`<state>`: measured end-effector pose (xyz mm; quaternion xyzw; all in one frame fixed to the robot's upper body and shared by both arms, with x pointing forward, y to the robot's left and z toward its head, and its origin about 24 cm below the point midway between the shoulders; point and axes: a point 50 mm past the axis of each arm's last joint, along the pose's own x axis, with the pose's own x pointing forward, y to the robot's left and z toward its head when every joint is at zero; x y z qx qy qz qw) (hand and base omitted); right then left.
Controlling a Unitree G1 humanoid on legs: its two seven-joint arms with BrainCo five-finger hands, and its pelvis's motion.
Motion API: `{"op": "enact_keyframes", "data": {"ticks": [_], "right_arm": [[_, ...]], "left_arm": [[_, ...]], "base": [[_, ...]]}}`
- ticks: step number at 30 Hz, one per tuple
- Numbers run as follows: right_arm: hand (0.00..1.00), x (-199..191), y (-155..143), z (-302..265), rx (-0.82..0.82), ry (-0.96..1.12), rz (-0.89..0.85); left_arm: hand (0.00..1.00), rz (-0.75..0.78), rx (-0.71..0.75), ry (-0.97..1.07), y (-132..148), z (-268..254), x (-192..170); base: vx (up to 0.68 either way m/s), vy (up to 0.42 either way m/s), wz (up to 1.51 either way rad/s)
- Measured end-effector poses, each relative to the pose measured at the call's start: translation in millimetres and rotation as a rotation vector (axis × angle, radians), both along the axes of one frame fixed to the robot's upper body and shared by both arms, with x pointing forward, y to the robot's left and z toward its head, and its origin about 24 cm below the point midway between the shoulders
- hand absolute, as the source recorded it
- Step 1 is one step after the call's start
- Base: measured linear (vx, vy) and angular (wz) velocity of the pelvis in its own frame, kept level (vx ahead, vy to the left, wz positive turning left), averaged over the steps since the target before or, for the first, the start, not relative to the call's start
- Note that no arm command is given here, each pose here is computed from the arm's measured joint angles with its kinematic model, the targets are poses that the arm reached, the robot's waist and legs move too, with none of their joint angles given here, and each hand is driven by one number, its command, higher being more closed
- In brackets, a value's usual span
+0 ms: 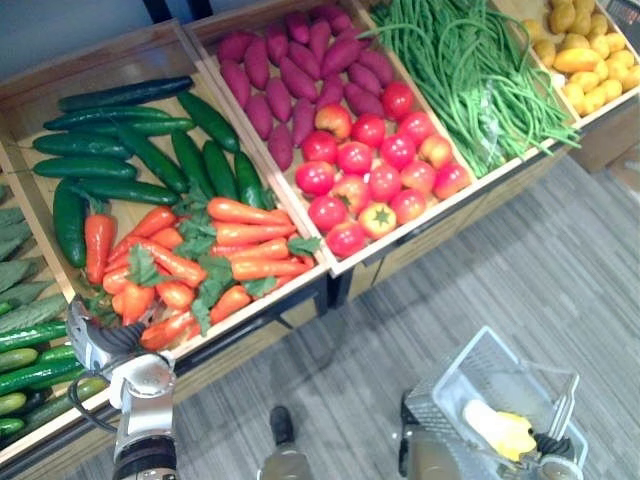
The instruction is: Pick vegetable in the basket
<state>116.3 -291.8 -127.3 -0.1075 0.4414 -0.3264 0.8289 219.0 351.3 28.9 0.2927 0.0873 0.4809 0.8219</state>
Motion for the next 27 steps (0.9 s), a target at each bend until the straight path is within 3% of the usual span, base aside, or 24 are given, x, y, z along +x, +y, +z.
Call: {"op": "enact_keyframes", "data": {"ticks": [2,3,19,27], "right_arm": [[1.00,-1.7,0.6,-1.2,0.002,0.009,-0.003],[1.00,-2.3,1.0,-1.6,0.003,0.012,-0.004],[1.00,0.5,1.2,-0.8,-0.011,0.020,0.034],[1.00,3.3,3.5,-0.8,-0.016,0.026,0.070]], "left_arm": [[0.00,-0.016,0.019,0.019,-3.0,-1.9,-0.9],[1.00,-0.024,0.020,0.026,-4.4,-3.2,-0.9],[1.00,-0.118,0.109,0.105,-11.3,-5.8,0.9],[1.00,-0.190,0.080,0.143,-19.4,-10.0,16.7]], "base": [[-0.02,-0.003,-0.02],[-0.03,-0.007,-0.05],[-0.01,-0.002,-0.04],[-0.01,0.000,-0.02]]}}
